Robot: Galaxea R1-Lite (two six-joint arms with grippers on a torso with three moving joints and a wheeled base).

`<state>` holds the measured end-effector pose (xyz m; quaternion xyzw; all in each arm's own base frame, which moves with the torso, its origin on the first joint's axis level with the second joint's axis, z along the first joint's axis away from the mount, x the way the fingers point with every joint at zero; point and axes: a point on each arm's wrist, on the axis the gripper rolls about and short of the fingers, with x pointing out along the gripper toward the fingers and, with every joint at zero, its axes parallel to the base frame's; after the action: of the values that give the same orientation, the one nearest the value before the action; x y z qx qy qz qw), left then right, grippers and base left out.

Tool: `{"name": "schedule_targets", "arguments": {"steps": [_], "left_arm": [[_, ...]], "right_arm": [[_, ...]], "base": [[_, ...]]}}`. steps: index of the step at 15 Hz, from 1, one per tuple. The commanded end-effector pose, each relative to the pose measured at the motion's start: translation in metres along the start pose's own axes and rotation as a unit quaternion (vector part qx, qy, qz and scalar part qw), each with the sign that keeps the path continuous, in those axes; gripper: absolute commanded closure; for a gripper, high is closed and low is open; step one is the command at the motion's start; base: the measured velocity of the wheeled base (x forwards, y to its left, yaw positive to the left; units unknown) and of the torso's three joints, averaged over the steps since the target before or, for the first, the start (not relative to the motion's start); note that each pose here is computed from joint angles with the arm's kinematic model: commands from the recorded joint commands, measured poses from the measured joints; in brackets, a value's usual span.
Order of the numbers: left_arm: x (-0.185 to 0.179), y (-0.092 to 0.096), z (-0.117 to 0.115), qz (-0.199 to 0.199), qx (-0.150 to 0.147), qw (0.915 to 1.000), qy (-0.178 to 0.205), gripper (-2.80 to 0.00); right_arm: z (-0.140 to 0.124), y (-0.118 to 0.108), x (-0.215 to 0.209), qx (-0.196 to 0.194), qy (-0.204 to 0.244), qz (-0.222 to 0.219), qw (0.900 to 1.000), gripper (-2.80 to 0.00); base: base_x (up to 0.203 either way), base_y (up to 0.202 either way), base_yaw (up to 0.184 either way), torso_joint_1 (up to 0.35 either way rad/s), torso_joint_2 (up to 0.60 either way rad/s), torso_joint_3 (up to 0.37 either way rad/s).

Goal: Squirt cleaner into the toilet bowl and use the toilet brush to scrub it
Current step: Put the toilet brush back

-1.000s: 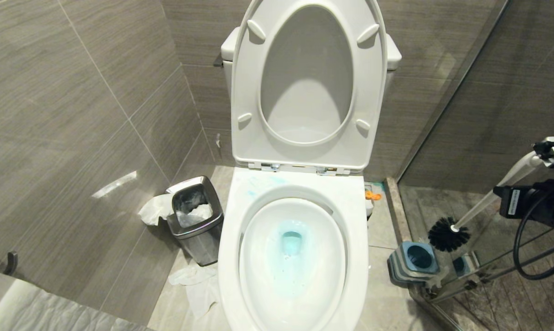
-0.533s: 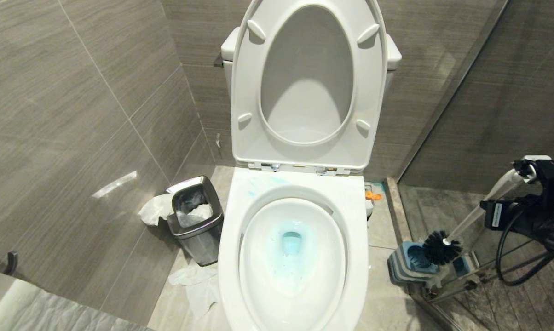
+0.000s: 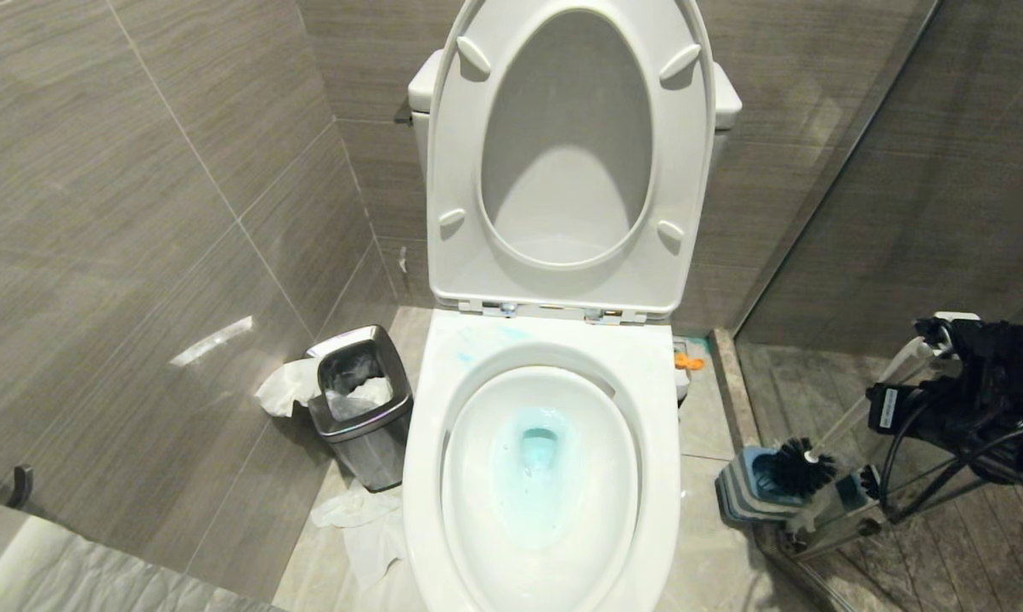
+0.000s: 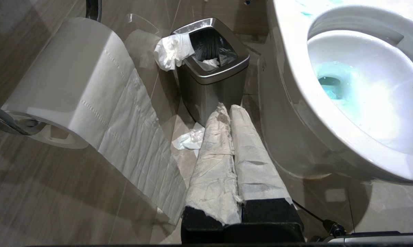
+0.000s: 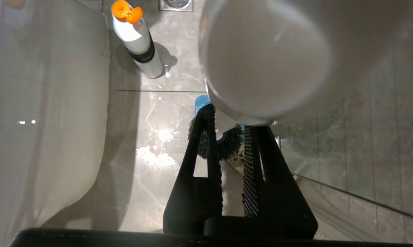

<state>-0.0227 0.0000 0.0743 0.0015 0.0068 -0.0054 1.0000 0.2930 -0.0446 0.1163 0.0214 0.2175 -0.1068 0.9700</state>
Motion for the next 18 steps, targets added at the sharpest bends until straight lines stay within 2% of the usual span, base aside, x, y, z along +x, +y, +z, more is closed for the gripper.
{"name": "schedule_targets", "arguments": {"steps": [1,12,18], "left_arm": [[0.0,0.0,0.0,0.0,0.0,1.0,0.001,0.0],[0.0,0.0,0.0,0.0,0.0,1.0,0.001,0.0],[0.0,0.0,0.0,0.0,0.0,1.0,0.001,0.0]], "right_arm": [[-0.011,0.0,0.019,0.0,0.018,-0.003,1.0,0.0],[-0.028,-0.001,0.078,-0.002,0.003,-0.023,1.0,0.0],[-0.05,0.0,0.092,-0.003,0.039,-0.025,0.999,0.0]], "base": [[0.0,0.0,0.0,0.0,0.0,0.0],[0.0,0.0,0.0,0.0,0.0,0.0],[0.0,0.0,0.0,0.0,0.0,0.0]]}}
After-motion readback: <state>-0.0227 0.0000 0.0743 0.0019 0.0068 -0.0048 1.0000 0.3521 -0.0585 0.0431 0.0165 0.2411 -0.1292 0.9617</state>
